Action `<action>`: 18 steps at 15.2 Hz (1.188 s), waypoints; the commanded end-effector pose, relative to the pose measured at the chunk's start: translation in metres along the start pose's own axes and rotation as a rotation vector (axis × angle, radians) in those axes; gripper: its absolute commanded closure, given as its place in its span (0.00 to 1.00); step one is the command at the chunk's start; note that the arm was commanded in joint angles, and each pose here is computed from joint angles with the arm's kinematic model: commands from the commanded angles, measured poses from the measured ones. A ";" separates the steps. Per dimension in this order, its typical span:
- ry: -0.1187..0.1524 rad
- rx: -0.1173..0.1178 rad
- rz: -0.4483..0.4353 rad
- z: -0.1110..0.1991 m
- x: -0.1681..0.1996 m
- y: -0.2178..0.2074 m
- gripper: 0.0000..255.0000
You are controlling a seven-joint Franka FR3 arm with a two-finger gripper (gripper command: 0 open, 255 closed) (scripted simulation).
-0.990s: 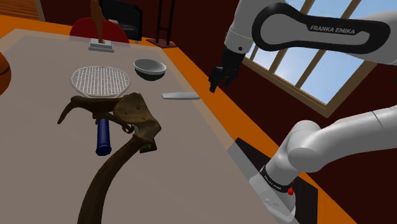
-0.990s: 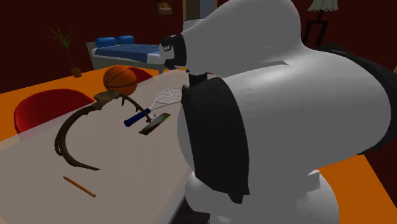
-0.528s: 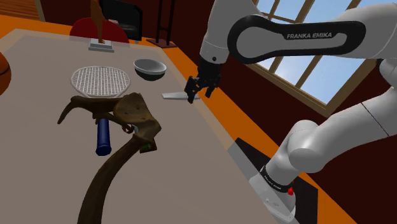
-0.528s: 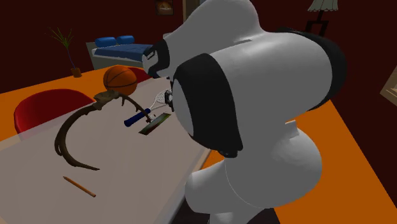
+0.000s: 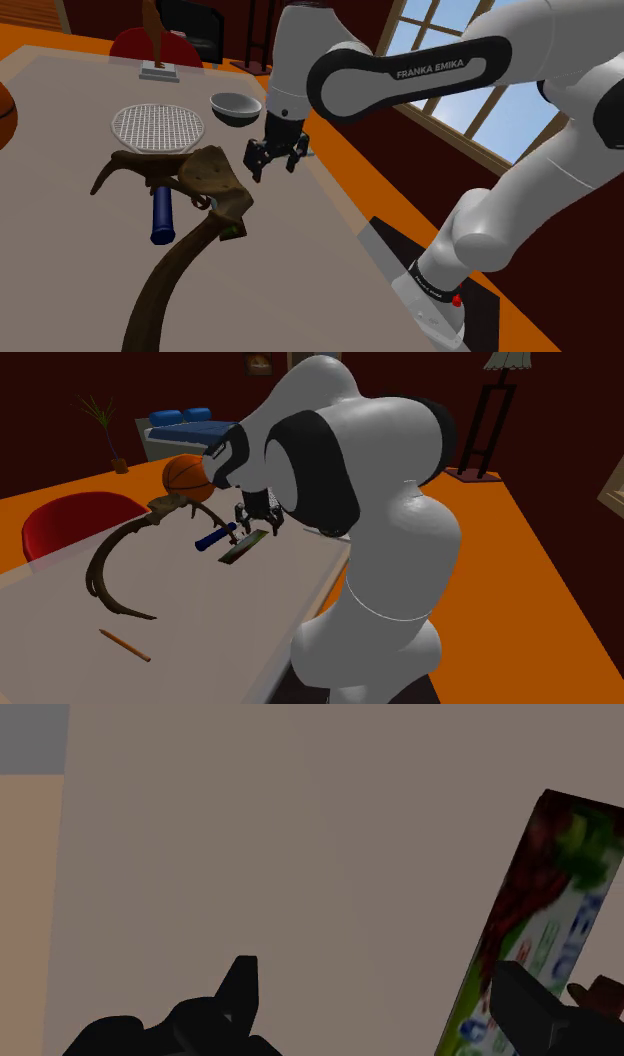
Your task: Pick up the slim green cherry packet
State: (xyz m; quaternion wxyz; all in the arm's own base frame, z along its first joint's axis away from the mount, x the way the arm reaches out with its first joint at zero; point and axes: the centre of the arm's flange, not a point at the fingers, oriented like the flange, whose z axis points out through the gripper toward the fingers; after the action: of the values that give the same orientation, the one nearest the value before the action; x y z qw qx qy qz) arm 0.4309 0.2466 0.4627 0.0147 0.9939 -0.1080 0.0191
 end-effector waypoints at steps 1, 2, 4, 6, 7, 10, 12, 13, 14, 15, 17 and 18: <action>-0.005 0.005 0.013 0.010 0.006 -0.024 0.00; -0.008 0.007 0.018 0.016 0.008 -0.035 0.00; -0.014 0.011 0.029 0.026 0.014 -0.059 0.00; -0.019 0.015 0.040 0.037 0.020 -0.082 0.00; -0.022 0.017 0.045 0.042 0.023 -0.093 0.00; -0.023 0.018 0.048 0.055 0.024 -0.099 0.00; -0.023 0.018 0.048 0.066 0.023 -0.100 0.00; -0.023 0.018 0.048 0.071 0.023 -0.100 0.00; -0.023 0.018 0.048 0.076 0.023 -0.100 0.00; -0.023 0.018 0.048 0.081 0.023 -0.100 0.00; -0.023 0.018 0.048 0.085 0.023 -0.100 0.00; -0.023 0.018 0.048 0.085 0.023 -0.100 1.00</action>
State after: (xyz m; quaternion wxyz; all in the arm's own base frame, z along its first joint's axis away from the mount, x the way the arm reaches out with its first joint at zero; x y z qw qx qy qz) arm 0.4779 0.3369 0.3773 0.0043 0.9912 -0.1319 0.0088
